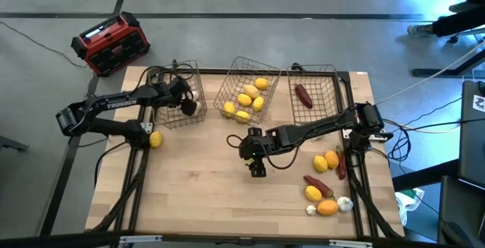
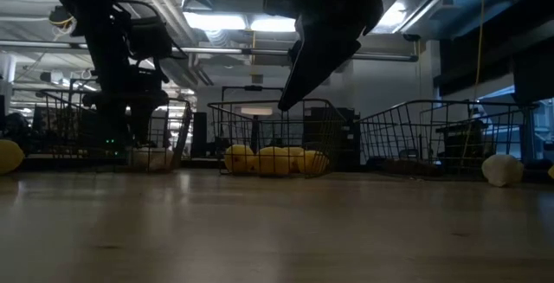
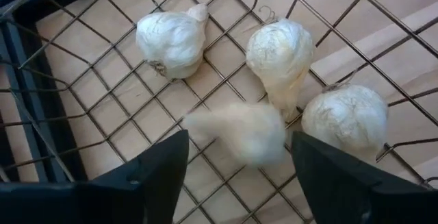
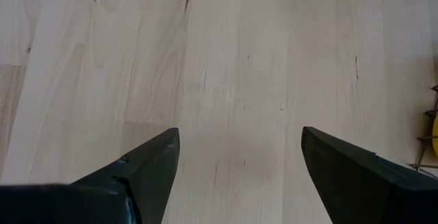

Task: Sort produce into baskets
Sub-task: Put the lemon into the middle wire basket

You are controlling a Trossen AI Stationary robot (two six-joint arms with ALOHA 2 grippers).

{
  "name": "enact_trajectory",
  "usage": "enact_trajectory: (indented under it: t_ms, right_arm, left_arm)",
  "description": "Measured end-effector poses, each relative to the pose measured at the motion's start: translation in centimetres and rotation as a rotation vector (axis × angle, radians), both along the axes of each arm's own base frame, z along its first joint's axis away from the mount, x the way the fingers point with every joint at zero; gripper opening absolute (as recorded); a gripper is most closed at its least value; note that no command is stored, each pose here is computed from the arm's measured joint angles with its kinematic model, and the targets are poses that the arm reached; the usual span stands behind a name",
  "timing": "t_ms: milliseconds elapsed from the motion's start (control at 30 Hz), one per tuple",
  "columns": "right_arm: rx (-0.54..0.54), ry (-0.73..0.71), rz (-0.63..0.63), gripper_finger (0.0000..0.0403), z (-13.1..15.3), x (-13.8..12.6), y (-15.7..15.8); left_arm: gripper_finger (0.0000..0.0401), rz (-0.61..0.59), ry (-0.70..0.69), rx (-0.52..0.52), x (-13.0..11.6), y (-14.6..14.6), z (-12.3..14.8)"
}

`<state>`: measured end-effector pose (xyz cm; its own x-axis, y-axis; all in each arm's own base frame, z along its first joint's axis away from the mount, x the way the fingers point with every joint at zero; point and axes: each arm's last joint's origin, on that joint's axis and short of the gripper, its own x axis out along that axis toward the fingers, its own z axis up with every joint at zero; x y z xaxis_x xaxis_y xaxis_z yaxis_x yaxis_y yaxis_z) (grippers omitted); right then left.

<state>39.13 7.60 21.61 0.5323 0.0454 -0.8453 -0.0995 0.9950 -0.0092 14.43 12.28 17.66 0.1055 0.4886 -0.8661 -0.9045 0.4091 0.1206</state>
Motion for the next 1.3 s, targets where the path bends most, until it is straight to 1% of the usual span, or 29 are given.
enact_trajectory:
  t_ms: [167, 300, 400, 500, 567, 733, 867, 1167, 1300]
  right_arm:
    - [0.000, 0.000, 0.000, 0.0303, 0.0, 0.0, 0.0]
    - [0.000, -0.001, 0.000, 0.0303, 0.0, 0.0, 0.0]
    - [0.000, -0.001, 0.000, 0.0303, 0.0, 0.0, 0.0]
    - [0.002, -0.003, -0.002, 0.0303, 0.0, 0.0, 0.0]
    - [0.004, -0.011, -0.002, 0.0303, 0.1, 0.1, 0.0]
    - [0.008, -0.027, -0.003, 0.0303, 0.1, 0.2, 0.0]
    - [0.008, -0.026, -0.004, 0.0303, 0.1, 0.2, 0.0]
    - [0.009, -0.030, -0.004, 0.0303, 0.2, 0.2, 0.0]
    - [0.013, -0.053, -0.004, 0.0303, 0.3, 0.4, 0.1]
  left_arm:
    - [0.0266, 0.007, -0.040, 0.001, 0.5, 0.3, 1.4]
    - [0.0266, -0.032, -0.114, -0.001, 1.3, 0.7, 3.8]
    - [0.0266, -0.100, -0.227, -0.053, 2.0, 0.6, 5.7]
    - [0.0266, -0.222, -0.347, -0.110, 2.8, -0.1, 7.5]
    - [0.0266, -0.280, -0.376, -0.111, 3.3, -0.9, 8.4]
    - [0.0266, -0.385, -0.427, -0.089, 4.7, -3.2, 10.3]
    - [0.0266, -0.471, -0.440, -0.101, 5.8, -5.6, 10.8]
    - [0.0266, -0.553, -0.449, -0.148, 6.8, -11.7, 10.7]
    - [0.0267, -0.548, -0.468, -0.202, 6.6, -14.0, 10.7]
